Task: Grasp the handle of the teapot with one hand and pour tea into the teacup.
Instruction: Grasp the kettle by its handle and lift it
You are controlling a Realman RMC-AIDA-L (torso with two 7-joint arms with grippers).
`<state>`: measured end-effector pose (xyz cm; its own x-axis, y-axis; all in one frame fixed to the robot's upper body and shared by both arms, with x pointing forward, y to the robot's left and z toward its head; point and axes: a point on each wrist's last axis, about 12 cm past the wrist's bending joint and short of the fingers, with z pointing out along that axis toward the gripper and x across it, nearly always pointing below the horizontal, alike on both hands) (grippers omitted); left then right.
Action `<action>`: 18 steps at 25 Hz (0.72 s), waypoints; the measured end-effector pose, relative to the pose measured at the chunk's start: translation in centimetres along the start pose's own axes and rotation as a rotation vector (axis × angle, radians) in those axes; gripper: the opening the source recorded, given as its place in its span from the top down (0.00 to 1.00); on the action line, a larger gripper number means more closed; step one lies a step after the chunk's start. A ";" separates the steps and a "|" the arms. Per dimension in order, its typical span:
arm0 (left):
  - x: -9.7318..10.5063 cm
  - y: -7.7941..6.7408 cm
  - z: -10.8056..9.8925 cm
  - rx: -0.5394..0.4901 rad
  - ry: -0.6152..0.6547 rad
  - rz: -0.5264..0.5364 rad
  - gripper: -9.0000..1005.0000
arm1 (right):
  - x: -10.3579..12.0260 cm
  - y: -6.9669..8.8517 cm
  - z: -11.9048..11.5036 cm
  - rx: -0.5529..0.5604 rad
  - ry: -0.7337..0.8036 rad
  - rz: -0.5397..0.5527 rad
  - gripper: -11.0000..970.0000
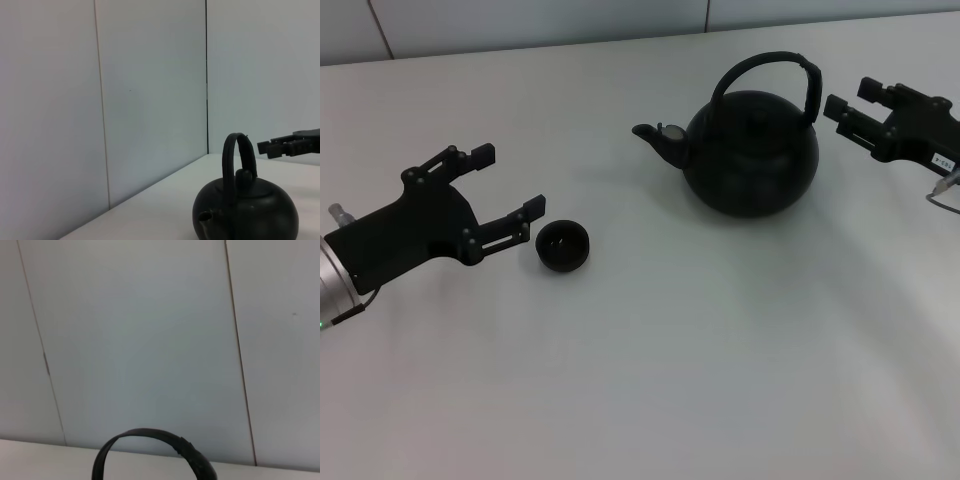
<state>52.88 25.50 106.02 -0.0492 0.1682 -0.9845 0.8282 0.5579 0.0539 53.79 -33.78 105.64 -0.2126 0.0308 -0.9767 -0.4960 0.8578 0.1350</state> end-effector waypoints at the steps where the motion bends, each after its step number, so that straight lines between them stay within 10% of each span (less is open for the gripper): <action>1: 0.0 0.0 0.0 0.000 0.000 0.000 0.14 | 0.0 0.0 0.1 0.003 0.002 0.002 0.41; 18: 0.2 -0.4 0.0 0.014 -0.001 -0.008 0.14 | 0.1 0.1 2.0 0.022 0.026 0.009 0.43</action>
<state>52.55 25.26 105.80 -0.0553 0.1624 -0.9852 0.8354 0.5479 0.0434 55.39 -32.70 105.26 -0.2387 0.0252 -0.9708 -0.4753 0.8687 0.1394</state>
